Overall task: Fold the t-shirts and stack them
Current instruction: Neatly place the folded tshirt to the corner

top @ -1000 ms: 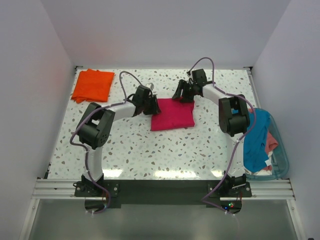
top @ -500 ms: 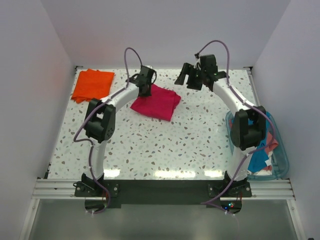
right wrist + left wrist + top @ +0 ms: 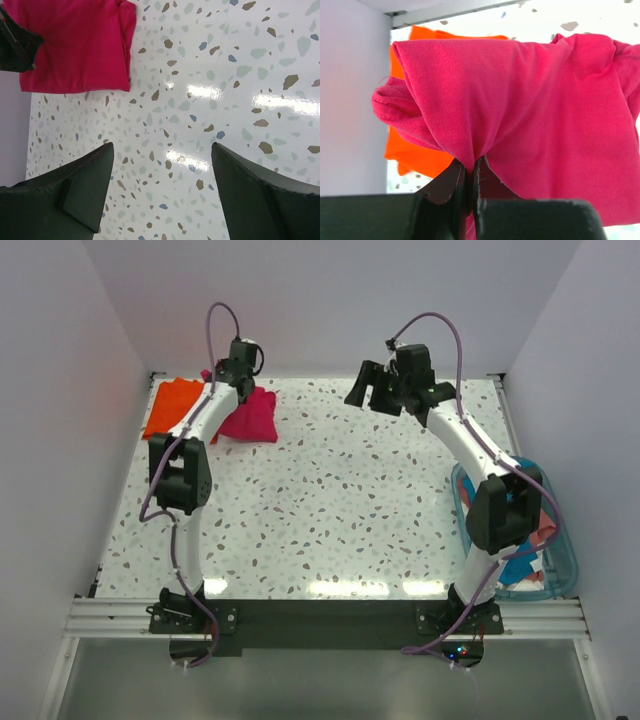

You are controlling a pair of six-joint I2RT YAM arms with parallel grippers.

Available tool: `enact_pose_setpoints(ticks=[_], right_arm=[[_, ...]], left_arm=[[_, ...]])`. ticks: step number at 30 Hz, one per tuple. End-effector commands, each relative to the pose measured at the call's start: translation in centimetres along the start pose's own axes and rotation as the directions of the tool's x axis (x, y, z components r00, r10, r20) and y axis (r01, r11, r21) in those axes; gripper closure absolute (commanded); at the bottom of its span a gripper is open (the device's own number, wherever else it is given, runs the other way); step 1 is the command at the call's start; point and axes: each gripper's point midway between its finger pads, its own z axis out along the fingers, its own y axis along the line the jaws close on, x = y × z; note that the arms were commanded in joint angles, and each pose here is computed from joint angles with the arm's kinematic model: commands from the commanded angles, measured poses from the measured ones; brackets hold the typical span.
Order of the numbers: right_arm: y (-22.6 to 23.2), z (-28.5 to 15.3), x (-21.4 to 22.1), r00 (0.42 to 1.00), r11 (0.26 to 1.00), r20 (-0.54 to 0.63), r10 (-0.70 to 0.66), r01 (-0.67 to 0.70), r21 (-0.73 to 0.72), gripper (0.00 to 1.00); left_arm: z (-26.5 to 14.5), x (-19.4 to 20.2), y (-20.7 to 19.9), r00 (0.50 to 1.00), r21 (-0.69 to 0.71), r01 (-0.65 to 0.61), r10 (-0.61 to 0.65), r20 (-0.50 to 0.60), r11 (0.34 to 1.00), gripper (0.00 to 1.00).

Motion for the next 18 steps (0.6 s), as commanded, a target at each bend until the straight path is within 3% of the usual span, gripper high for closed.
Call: enact_pose_setpoints(ticks=[1,18], right_arm=[[0.4,0.0,-0.5,0.999,0.999,0.023,-0.035,0.034,0.017,0.18],[2.0,-0.5,-1.4,0.996,0.996,0.046,-0.081,0.08,0.032,0.18]], left_arm=[[0.0,-3.7,3.3,0.992,-0.092,-0.069,0.078,0.097,0.993,1.0],[0.0,-7.9,11.0,0.98,-0.141,-0.073,0.098,0.175,0.987,1.0]])
